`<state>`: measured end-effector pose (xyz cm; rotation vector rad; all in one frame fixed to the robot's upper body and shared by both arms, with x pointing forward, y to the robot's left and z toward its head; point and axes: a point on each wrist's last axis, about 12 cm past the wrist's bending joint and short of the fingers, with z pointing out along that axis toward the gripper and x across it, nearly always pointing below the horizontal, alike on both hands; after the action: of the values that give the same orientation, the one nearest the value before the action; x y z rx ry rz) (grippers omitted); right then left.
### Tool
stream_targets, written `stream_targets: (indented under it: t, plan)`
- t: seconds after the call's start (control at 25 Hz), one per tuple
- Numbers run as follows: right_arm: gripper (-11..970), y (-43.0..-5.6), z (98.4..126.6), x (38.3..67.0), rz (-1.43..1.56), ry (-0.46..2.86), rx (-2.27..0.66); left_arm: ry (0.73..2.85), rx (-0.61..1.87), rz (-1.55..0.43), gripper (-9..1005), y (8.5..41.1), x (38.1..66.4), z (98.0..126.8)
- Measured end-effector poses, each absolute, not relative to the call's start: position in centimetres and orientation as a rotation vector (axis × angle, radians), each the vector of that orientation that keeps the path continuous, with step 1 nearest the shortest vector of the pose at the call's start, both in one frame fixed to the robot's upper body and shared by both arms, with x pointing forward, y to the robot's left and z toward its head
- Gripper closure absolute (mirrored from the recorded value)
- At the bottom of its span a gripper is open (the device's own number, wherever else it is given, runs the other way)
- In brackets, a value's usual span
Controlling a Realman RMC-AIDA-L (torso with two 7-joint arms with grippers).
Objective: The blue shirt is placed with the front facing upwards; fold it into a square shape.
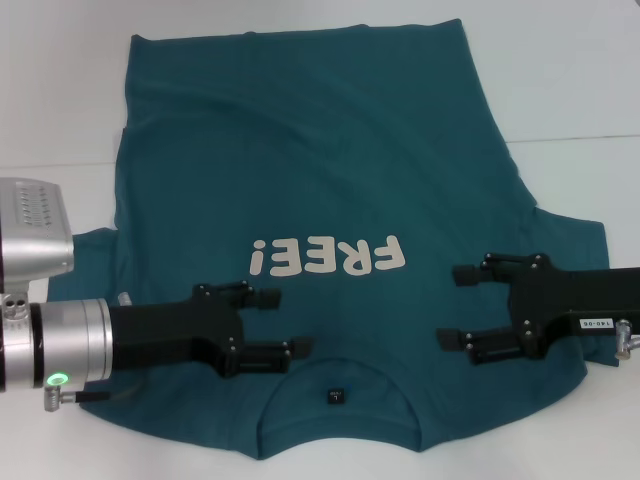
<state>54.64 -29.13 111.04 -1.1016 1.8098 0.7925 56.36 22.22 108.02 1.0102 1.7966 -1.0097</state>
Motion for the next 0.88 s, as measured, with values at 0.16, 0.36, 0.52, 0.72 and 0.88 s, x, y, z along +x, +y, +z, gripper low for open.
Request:
stream_targets:
  t: [0.16, 0.36, 0.52, 0.72, 0.88]
  plan:
    - [14, -29.1, 111.1, 54.5, 0.803, 1.803, -1.11, 1.794, 1.044, -1.02, 137, 22.2, 56.1, 108.0]
    - [14, -28.8, 111.3, 53.8, 0.868, 1.765, -1.163, 1.738, 1.084, -1.073, 138, 22.3, 55.4, 108.5]
    - [14, -29.0, 111.4, 53.7, 0.866, 1.765, -1.162, 1.737, 1.058, -1.065, 137, 22.7, 55.4, 108.5]
    - [15, -29.4, 111.4, 53.8, 0.849, 1.762, -1.11, 1.757, 0.946, -1.019, 135, 24.1, 55.6, 108.4]
    - [15, -29.6, 111.3, 53.7, 0.852, 1.761, -1.086, 1.872, 0.613, -0.922, 134, 28.9, 56.0, 108.9]
